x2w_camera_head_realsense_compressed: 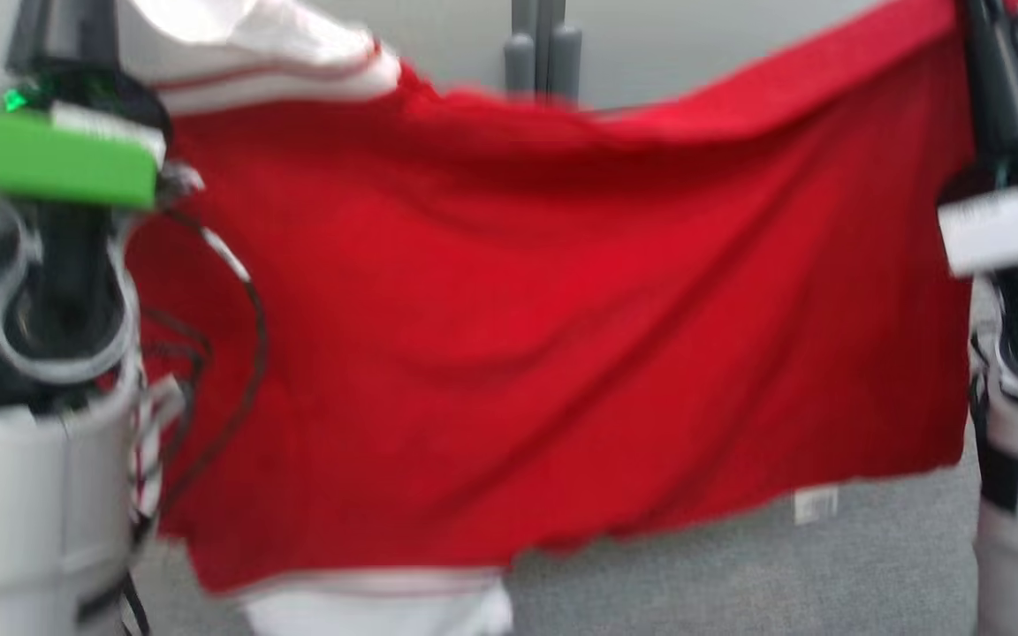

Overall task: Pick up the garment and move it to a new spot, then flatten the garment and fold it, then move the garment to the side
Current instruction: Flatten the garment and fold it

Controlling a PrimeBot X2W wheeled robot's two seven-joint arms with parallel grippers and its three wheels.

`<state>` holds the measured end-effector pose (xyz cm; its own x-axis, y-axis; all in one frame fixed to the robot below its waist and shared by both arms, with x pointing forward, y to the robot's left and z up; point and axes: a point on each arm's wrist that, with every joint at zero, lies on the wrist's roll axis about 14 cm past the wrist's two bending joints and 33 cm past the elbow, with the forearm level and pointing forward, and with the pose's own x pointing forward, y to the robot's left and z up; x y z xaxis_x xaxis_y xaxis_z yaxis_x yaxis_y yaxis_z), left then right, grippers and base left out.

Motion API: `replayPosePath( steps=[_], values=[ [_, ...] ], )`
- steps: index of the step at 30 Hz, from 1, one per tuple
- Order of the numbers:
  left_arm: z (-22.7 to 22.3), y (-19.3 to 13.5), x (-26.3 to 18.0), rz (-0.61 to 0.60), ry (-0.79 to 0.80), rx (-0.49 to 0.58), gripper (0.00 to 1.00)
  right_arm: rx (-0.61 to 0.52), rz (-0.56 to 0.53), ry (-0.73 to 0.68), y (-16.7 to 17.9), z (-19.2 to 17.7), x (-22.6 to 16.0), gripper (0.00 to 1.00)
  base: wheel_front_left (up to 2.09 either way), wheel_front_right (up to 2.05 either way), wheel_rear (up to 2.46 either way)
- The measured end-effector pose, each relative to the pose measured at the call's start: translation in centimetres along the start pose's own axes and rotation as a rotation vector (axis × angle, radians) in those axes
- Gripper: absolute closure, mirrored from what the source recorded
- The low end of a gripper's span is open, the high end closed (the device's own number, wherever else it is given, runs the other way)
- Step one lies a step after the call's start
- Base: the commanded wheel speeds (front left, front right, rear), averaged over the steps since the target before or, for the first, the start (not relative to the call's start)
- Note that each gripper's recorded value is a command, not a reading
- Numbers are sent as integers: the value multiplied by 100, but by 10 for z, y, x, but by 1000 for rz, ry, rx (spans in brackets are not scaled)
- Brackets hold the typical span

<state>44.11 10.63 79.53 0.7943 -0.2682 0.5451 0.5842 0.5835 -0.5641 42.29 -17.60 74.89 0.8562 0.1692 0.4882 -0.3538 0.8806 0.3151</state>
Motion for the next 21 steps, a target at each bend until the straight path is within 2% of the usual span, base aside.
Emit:
replayPosePath(
  steps=[4, 7, 9, 12, 17, 21],
  values=[
    [0, 42, 50, 85, 20, 134, 100, -65, 0, 33, -9, -19, 64, 100, 0, 0, 0],
    [21, 59, 89, 119, -66, 242, 100, -139, -20, 1, -19, -19, 111, 100, 0, 0, 0],
    [38, 58, 112, 104, -145, 280, 100, -175, -47, -55, -28, -10, 138, 100, 0, 0, 0],
    [36, 61, 133, 78, -194, 257, 100, -198, -88, -96, -45, -11, 165, 100, 0, 0, 0],
    [-7, 103, 133, 103, -118, 244, 100, -199, -136, 35, -75, -82, 175, 100, 0, 0, 0],
    [-51, 155, 102, 175, -38, 230, 100, -173, -168, 187, -97, -162, 156, 100, 0, 0, 0]
  ],
)
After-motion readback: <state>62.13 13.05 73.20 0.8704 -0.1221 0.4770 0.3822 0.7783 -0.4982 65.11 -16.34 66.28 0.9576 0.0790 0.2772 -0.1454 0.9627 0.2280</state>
